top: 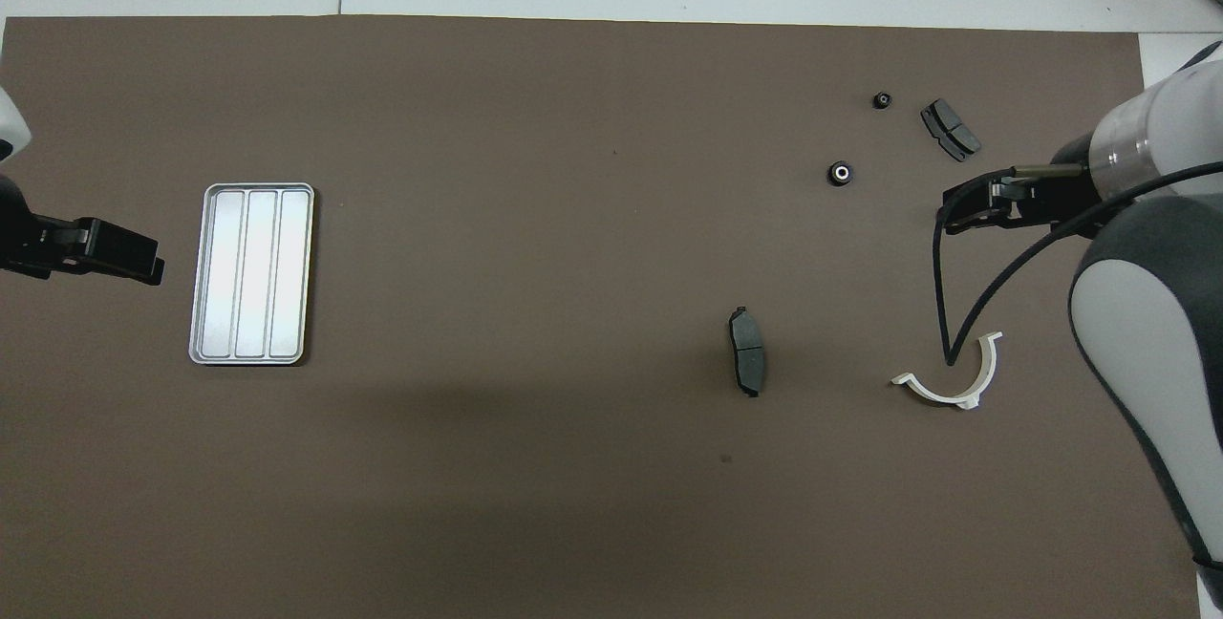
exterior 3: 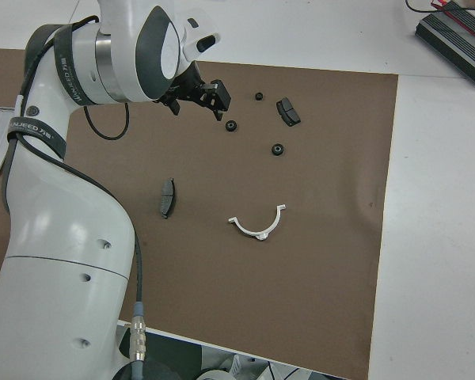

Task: Place bearing gear from tray to pile

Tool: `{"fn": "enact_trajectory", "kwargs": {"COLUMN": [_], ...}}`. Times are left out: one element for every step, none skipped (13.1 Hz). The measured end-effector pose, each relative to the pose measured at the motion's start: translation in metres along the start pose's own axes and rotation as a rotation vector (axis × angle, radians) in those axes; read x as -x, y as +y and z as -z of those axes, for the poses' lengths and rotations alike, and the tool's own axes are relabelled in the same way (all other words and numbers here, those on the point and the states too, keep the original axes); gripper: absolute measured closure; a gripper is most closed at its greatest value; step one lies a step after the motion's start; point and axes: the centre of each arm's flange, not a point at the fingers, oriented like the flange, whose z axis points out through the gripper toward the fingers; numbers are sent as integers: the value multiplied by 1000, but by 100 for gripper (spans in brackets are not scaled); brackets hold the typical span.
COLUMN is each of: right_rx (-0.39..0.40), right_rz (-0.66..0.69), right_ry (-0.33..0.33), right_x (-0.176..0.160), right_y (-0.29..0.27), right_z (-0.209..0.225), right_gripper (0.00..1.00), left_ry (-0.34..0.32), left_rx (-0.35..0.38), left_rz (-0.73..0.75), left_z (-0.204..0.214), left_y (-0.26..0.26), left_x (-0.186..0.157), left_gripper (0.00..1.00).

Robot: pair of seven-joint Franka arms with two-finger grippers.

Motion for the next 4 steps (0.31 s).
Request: {"fn": "enact_trajectory", "kwargs": {"right_rx": [-1,-1,0,0], "right_rz": [2,3,4,5], "right_ry": [1,0,-1,-2], "right_x": [1,2,3,3], "right_y": [-1,-2,-2,-2], "right_z": [0,0,-1,-1], "right_gripper": [0,0,0,0], "left_ry": [0,0,0,0], "left_rx": [0,0,0,0], "left_rz": [0,0,0,0], "left_z": [0,0,0,0], "left_y": [0,0,0,0], "left_x": [0,0,0,0], "left_gripper": [0,0,0,0]}}
